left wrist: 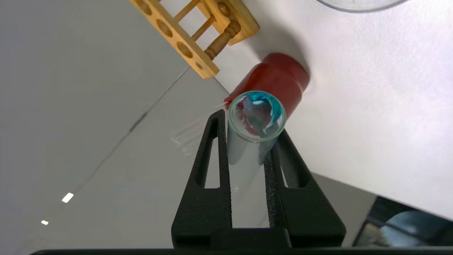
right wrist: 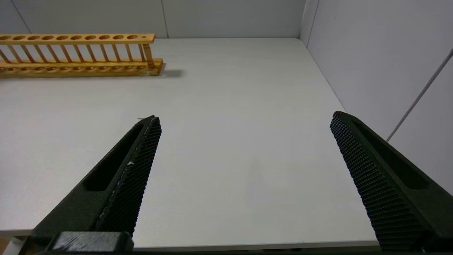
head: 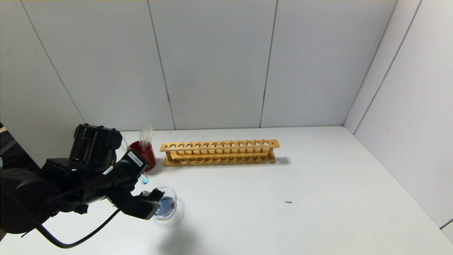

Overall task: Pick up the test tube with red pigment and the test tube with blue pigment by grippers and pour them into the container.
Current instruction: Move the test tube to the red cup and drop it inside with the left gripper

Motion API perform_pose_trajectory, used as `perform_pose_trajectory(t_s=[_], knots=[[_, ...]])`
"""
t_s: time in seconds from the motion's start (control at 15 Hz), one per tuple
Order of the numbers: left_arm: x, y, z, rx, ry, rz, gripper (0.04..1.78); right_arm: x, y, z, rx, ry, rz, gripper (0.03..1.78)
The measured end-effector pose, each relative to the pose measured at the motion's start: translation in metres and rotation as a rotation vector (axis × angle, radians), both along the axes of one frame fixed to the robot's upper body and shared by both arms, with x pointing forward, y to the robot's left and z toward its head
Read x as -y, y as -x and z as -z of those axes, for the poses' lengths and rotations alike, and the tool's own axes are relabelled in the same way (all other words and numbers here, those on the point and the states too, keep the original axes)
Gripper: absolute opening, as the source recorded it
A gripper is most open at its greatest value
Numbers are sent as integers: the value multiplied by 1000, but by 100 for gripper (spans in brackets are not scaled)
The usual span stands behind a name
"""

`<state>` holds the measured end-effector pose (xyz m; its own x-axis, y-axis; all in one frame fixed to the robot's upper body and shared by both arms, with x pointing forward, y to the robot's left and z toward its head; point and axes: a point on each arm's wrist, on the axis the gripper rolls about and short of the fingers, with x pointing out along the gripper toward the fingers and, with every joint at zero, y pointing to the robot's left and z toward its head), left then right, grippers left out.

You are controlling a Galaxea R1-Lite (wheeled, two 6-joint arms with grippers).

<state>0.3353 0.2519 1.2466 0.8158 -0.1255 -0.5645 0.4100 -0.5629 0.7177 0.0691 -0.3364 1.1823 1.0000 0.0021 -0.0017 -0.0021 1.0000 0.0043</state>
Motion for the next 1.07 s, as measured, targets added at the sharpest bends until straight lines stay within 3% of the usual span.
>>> perform_pose_trajectory(t_s=[0.53, 1.07], knots=[[-7, 26, -20, -32, 479, -196, 32, 0, 0, 0, 0, 0, 0, 175], [-10, 36, -44, -119, 1076, -407, 32, 0, 0, 0, 0, 0, 0, 175]])
